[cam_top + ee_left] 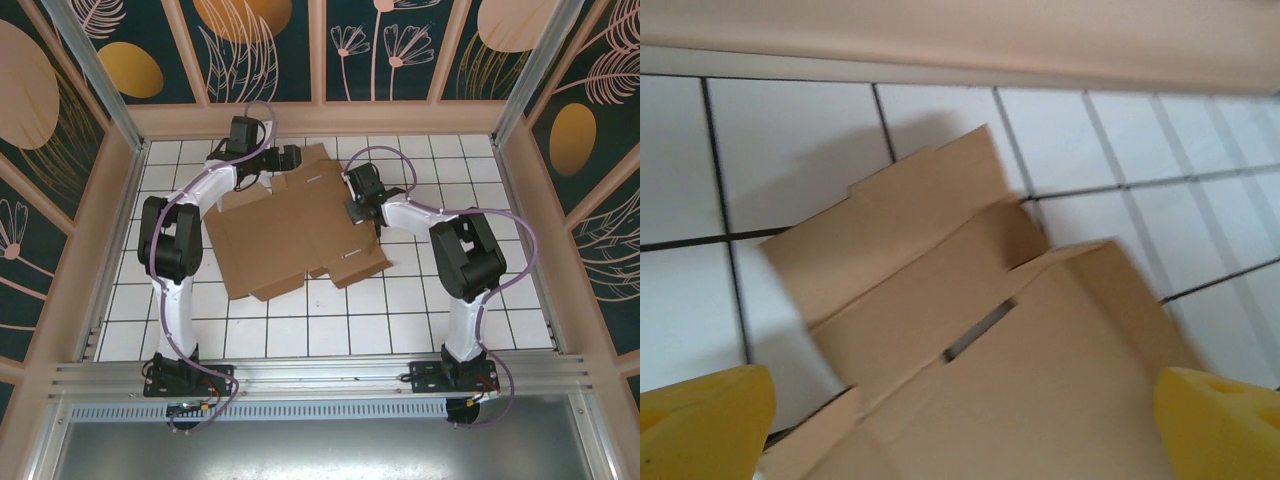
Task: Fold the paper box
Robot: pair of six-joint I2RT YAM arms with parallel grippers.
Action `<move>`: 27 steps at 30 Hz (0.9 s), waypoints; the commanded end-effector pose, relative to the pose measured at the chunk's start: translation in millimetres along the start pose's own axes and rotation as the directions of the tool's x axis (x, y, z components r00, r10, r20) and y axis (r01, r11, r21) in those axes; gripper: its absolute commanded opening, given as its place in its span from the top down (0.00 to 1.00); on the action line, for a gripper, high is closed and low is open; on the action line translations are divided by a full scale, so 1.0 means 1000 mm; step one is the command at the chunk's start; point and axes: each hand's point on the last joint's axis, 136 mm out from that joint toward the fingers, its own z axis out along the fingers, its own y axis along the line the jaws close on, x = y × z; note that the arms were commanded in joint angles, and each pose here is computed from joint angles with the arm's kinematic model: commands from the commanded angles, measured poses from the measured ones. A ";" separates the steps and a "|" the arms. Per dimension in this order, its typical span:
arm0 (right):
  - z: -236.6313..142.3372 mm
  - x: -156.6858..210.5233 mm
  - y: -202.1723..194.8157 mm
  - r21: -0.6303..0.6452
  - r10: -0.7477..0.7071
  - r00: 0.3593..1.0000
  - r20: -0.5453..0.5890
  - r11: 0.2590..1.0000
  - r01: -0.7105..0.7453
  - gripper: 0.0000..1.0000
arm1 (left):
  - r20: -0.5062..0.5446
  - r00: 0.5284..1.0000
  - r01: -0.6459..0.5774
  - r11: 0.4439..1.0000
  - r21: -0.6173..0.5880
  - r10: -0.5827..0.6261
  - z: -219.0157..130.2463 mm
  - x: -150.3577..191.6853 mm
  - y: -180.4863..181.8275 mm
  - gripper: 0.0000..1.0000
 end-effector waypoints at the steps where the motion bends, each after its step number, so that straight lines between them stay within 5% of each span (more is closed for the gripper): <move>1: -0.012 -0.005 -0.004 0.002 -0.009 1.000 0.030 1.000 0.009 1.00 | -0.129 0.975 -0.191 0.980 -0.062 0.182 0.009 0.027 0.022 0.06; 13: -0.011 0.001 -0.001 -0.012 0.007 1.000 0.023 1.000 -0.007 1.00 | -0.257 0.953 -0.158 0.987 0.023 0.159 0.042 0.058 0.028 0.08; 27: -0.007 -0.001 -0.001 -0.005 0.010 1.000 0.020 1.000 -0.010 1.00 | -0.342 0.928 -0.082 0.978 0.193 0.145 0.020 0.088 -0.002 0.14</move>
